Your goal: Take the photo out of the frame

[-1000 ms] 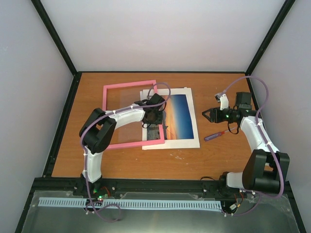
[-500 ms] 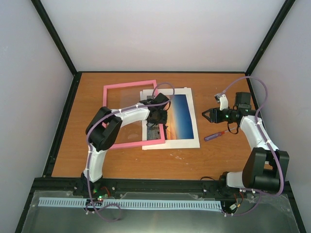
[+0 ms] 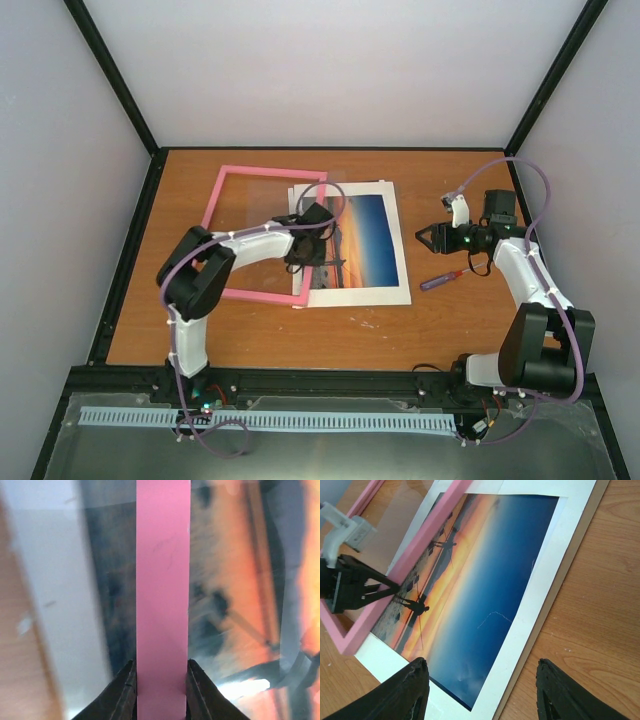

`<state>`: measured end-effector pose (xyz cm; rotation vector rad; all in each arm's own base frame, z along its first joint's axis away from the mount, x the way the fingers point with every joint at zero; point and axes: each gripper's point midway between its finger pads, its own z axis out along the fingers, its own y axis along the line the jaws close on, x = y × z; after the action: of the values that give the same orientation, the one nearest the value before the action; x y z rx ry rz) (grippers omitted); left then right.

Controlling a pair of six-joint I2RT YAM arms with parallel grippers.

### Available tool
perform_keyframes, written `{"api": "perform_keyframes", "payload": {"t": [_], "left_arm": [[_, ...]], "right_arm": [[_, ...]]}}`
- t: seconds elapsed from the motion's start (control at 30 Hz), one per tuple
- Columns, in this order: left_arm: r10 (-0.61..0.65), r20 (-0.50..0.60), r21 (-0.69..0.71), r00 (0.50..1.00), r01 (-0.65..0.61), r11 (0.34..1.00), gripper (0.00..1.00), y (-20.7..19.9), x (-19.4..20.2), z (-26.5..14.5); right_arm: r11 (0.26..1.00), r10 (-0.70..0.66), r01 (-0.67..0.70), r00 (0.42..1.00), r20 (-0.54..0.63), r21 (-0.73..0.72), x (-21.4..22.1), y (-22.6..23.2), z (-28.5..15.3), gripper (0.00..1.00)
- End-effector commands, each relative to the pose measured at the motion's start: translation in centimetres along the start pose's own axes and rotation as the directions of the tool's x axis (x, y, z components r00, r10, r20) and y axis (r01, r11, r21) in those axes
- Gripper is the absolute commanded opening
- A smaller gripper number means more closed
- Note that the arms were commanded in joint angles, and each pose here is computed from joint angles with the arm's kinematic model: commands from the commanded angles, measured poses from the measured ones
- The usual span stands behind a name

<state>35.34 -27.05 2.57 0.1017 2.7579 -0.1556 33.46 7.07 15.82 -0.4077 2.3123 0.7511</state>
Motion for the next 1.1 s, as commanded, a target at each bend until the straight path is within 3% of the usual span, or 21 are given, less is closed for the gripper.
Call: {"api": "perform_keyframes", "payload": {"t": [0.0,0.13,0.43,0.77,0.87,1.0,1.07], "left_arm": [[-0.076,0.035,-0.053,0.996,0.078,0.996,0.01,5.1,-0.1,-2.3],[-0.077,0.061,-0.077,0.995,0.081,0.994,0.01,8.2,-0.1,-3.1],[0.008,0.064,-0.120,0.998,0.000,0.993,0.01,11.0,-0.5,-2.7],[0.061,0.140,-0.035,0.988,-0.057,0.998,0.05,11.6,-4.0,-3.2],[0.074,0.138,-0.019,0.988,-0.072,0.997,0.12,11.0,-4.5,-2.7],[0.067,0.130,-0.009,0.989,-0.066,0.998,0.41,10.7,-4.9,-2.9],[0.058,0.120,0.024,0.991,-0.061,0.998,0.50,10.2,-4.7,-3.4]], "right_arm": [[1.000,-0.026,0.026,1.000,0.015,-0.003,-0.8,0.0,-0.3,0.58],[1.000,-0.027,0.027,1.000,0.014,-0.009,-0.8,0.1,-0.3,0.58],[1.000,-0.029,0.029,1.000,0.014,-0.011,-0.8,0.2,-0.4,0.58],[1.000,-0.020,0.020,1.000,0.004,-0.021,-0.6,0.1,-0.1,0.58],[1.000,-0.023,0.023,1.000,0.005,-0.018,-0.6,0.1,-0.2,0.58],[1.000,-0.021,0.021,1.000,0.005,-0.015,-0.6,0.1,-0.2,0.58],[1.000,-0.023,0.023,1.000,0.004,-0.016,-0.6,0.1,-0.2,0.58]]}}
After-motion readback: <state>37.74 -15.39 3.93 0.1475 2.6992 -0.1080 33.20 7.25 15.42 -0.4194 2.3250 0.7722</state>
